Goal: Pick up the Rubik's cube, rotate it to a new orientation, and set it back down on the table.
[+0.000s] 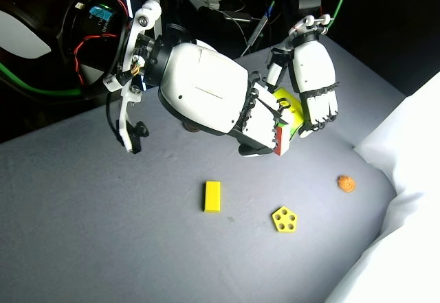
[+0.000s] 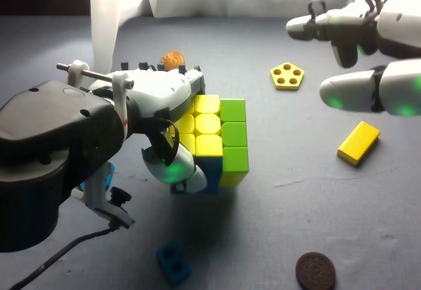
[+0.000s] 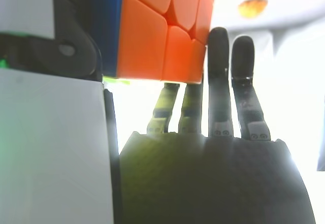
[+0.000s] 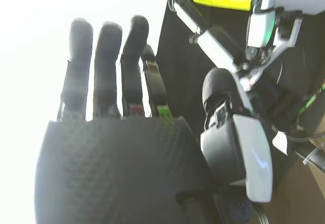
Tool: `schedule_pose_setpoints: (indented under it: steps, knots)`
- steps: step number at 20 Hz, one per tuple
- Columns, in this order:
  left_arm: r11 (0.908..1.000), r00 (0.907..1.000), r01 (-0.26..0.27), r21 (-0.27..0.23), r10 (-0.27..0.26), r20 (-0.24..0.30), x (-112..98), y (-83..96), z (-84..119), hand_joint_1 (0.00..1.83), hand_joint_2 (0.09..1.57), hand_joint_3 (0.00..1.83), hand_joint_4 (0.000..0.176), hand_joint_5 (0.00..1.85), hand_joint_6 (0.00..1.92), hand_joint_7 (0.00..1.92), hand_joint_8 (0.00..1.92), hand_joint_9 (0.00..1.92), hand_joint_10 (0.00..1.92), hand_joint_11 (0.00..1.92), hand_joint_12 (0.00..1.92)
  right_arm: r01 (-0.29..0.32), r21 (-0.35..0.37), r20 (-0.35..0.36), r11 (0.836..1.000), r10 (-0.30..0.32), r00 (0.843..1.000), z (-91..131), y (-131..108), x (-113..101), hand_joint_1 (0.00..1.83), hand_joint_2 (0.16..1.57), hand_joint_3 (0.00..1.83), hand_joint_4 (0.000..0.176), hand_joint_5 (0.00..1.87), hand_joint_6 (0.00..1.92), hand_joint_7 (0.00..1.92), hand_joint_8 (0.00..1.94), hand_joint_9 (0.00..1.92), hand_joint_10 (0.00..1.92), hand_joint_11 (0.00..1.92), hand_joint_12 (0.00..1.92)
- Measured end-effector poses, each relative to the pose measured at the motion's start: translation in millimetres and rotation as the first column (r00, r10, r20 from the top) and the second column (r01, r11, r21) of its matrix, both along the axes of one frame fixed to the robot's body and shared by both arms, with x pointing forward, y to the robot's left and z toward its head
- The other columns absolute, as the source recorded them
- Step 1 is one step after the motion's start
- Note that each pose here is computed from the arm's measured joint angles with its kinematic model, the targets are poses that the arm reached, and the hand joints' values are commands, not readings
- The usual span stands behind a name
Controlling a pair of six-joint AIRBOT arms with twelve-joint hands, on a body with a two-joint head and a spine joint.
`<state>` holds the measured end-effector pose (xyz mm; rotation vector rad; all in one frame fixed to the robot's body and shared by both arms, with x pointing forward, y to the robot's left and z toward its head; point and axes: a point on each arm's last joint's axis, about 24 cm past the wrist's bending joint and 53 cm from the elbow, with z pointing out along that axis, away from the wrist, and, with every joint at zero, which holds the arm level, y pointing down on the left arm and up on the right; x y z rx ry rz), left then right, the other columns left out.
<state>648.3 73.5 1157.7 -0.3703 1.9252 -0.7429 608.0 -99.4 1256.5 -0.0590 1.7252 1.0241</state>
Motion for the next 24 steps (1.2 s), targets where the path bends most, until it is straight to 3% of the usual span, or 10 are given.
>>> schedule_pose_setpoints:
  steps: [6, 12, 14, 16, 17, 19, 20, 22, 23, 24]
  knots:
    - [0.9999, 0.9999, 0.011, 0.001, -0.011, 0.003, 1, -5.1, -7, 1.00, 1.24, 0.01, 0.000, 0.10, 1.41, 0.15, 1.44, 0.15, 1.47, 0.00, 1.59, -0.005, -0.006, -0.007, 1.000, 0.005, 1.000, -3, 2, -1, 0.00, 1.32, 0.00, 0.000, 0.16, 0.00, 0.33, 1.49, 0.27, 1.92, 0.17, 1.92]
    - [1.0000, 1.0000, 0.003, -0.001, -0.003, 0.000, 0, -4.4, -20, 1.06, 1.21, 0.00, 0.000, 0.17, 1.25, 0.14, 1.41, 0.14, 1.47, 0.00, 1.58, -0.006, -0.007, -0.006, 1.000, 0.006, 1.000, -3, 2, -1, 0.00, 1.32, 0.00, 0.000, 0.15, 0.00, 0.30, 1.47, 0.27, 1.90, 0.19, 1.92]
    - [0.9999, 0.9999, 0.015, 0.007, -0.015, -0.002, -2, -7.8, -26, 1.05, 1.20, 0.00, 0.000, 0.16, 1.34, 0.18, 1.40, 0.17, 1.44, 0.02, 1.58, -0.006, -0.008, -0.004, 1.000, 0.006, 1.000, -2, 2, -1, 0.00, 1.31, 0.00, 0.000, 0.17, 0.01, 0.31, 1.05, 0.22, 1.54, 0.06, 1.92]
    - [0.9997, 0.9997, 0.022, 0.012, -0.022, 0.006, -2, -9.5, -27, 1.05, 1.20, 0.00, 0.000, 0.19, 1.28, 0.18, 1.38, 0.17, 1.43, 0.03, 1.57, -0.006, -0.009, -0.005, 1.000, 0.006, 1.000, -3, 2, -1, 0.00, 1.26, 0.00, 0.000, 0.20, 0.01, 0.29, 0.35, 0.14, 0.86, 0.00, 1.60]
    - [0.9997, 0.9997, 0.022, 0.014, -0.022, 0.005, -3, -8.9, -28, 1.03, 1.22, 0.01, 0.000, 0.19, 1.23, 0.16, 1.39, 0.15, 1.44, 0.00, 1.58, -0.006, -0.008, -0.003, 1.000, 0.006, 1.000, -2, 2, -1, 0.00, 1.24, 0.00, 0.000, 0.18, 0.01, 0.25, 0.17, 0.08, 0.62, 0.00, 1.20]
    - [0.9996, 0.9997, 0.023, 0.015, -0.023, 0.009, -3, -9.2, -28, 0.95, 1.24, 0.01, 0.000, 0.15, 1.22, 0.14, 1.39, 0.15, 1.44, 0.00, 1.59, -0.005, -0.006, -0.001, 1.000, 0.005, 1.000, -1, 2, -1, 0.00, 1.23, 0.00, 0.000, 0.13, 0.00, 0.15, 0.01, 0.06, 0.22, 0.00, 0.49]
    - [0.9996, 0.9997, 0.023, 0.017, -0.024, 0.009, -3, -8.9, -28, 0.91, 1.25, 0.01, 0.000, 0.15, 1.09, 0.14, 1.33, 0.15, 1.39, 0.00, 1.55, -0.005, -0.006, -0.001, 1.000, 0.005, 1.000, -1, 2, -1, 0.00, 1.23, 0.00, 0.000, 0.12, 0.00, 0.11, 0.02, 0.05, 0.15, 0.00, 0.25]
    - [0.9994, 0.9995, 0.027, 0.020, -0.027, 0.014, -3, -9.4, -27, 0.83, 1.22, 0.00, 0.000, 0.24, 0.43, 0.23, 0.85, 0.20, 1.03, 0.00, 1.29, -0.005, -0.004, 0.001, 1.000, 0.005, 1.000, -1, 2, 0, 0.00, 1.23, 0.00, 0.000, 0.11, 0.01, 0.11, 0.01, 0.06, 0.09, 0.00, 0.12]
    - [0.9993, 0.9994, 0.030, 0.022, -0.030, 0.015, -3, -10.0, -27, 0.79, 1.18, 0.00, 0.000, 0.23, 0.19, 0.35, 0.39, 0.28, 0.61, 0.00, 1.13, -0.005, -0.004, 0.001, 1.000, 0.005, 1.000, -1, 2, 0, 0.00, 1.23, 0.00, 0.000, 0.11, 0.00, 0.08, 0.01, 0.05, 0.07, 0.00, 0.04]
    - [0.9991, 0.9993, 0.033, 0.026, -0.034, 0.018, -3, -10.7, -26, 0.75, 1.16, 0.00, 0.000, 0.21, 0.06, 0.37, 0.13, 0.31, 0.31, 0.00, 1.03, -0.005, -0.005, 0.001, 1.000, 0.005, 1.000, -1, 2, 0, 0.00, 1.23, 0.00, 0.000, 0.11, 0.00, 0.08, 0.00, 0.06, 0.05, 0.00, 0.07]
